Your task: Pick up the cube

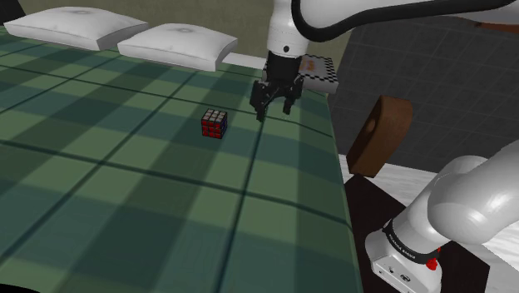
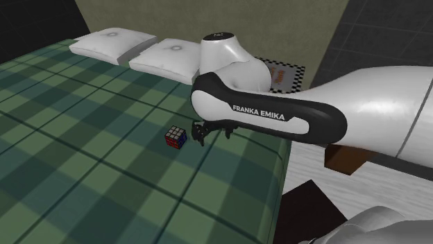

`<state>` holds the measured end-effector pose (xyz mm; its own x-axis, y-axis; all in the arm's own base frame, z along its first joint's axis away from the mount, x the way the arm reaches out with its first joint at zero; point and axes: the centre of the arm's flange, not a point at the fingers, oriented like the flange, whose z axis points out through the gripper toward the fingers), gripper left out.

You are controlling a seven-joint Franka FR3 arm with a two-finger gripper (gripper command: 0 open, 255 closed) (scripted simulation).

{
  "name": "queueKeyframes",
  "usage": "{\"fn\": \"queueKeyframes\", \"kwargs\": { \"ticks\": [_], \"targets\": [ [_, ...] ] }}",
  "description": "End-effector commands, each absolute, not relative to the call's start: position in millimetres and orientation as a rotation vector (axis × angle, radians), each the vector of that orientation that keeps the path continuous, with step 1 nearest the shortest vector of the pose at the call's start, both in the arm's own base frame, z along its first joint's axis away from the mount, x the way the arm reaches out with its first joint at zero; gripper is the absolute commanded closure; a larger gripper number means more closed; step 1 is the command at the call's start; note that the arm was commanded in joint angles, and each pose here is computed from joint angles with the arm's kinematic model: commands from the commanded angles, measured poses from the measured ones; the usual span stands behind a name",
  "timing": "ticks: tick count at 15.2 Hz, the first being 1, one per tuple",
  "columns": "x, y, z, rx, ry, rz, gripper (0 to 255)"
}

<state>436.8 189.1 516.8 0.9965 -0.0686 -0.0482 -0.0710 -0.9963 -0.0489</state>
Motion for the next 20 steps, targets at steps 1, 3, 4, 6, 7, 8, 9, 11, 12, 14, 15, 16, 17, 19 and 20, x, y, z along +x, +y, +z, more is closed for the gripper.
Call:
{"fn": "queueKeyframes", "kwargs": {
  "ticks": [1, 3, 4, 6, 7, 8, 9, 11, 12, 14, 15, 16, 17, 19, 20],
  "targets": [
    [452.5, 207.1, 515.2, -3.089, 0.12, 0.065, 0],
    [469.5, 226.7, 511.9, -3.091, 0.129, 0.058, 0],
    [478.1, 236.4, 510.3, -3.091, 0.134, 0.054, 0],
    [495.3, 255.9, 507.1, -3.093, 0.144, 0.047, 0],
    [504.0, 265.6, 505.5, -3.094, 0.149, 0.044, 0],
    [512.7, 275.2, 503.9, -3.095, 0.154, 0.04, 0],
    [521.4, 284.8, 502.3, -3.095, 0.159, 0.037, 0],
    [538.9, 304.0, 499.1, -3.097, 0.168, 0.03, 0],
    [539.1, 304.1, 499.1, -3.097, 0.168, 0.03, 0],
    [539.1, 304.1, 488.5, -3.097, 0.168, 0.03, 0],
    [539.1, 304.1, 483.3, -3.097, 0.168, 0.03, 0],
    [539.1, 304.1, 478.0, -3.097, 0.168, 0.03, 0],
    [539.1, 304.1, 472.7, -3.097, 0.168, 0.03, 0],
    [539.1, 304.1, 459.1, -3.097, 0.168, 0.03, 0],
    [539.0, 304.1, 459.1, -3.097, 0.168, 0.03, 0]
  ]
}}
